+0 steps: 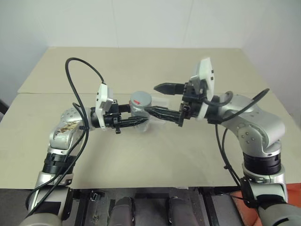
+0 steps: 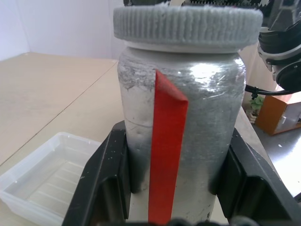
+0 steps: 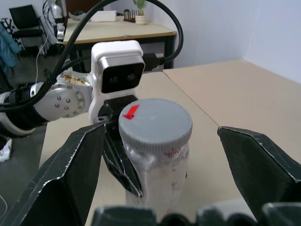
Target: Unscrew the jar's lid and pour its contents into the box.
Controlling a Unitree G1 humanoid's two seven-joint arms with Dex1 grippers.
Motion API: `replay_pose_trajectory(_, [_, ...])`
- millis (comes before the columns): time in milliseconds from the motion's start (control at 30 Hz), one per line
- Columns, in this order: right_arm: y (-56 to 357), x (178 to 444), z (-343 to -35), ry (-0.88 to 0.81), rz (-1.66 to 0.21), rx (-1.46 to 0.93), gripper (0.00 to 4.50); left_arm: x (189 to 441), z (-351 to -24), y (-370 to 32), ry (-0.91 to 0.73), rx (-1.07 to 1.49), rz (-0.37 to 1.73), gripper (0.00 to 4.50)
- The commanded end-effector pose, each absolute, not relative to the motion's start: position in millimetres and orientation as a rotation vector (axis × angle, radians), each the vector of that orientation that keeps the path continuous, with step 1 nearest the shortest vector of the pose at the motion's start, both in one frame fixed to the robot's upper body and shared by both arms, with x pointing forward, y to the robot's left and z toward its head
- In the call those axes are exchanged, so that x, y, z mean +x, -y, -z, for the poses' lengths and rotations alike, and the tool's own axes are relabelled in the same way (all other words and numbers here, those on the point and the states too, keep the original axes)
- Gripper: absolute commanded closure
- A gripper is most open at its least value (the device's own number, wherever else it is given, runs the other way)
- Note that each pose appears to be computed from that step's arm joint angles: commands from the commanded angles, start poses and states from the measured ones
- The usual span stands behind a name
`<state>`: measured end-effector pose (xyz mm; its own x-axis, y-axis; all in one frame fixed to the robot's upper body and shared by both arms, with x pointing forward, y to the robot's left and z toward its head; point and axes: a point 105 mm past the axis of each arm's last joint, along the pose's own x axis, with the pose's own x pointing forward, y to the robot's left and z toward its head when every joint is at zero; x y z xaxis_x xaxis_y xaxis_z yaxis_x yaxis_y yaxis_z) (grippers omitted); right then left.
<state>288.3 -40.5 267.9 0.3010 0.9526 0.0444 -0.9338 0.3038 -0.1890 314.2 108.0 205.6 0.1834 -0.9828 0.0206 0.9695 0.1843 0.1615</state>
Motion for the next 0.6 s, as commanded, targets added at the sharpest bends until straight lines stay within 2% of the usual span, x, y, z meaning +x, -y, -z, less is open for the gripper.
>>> replay_pose_trajectory(33, [30.7,283.7,-281.4,0.21,-1.265,-0.153,0.05,313.3,-217.1,-105.2,0.178,0.151,1.397,2.56])
replay_pose_trajectory(600, [12.4,292.9,-278.6,0.182,-1.261,-0.15,0.05,310.6,-215.4,-103.2,0.186,0.149,1.4,2.56])
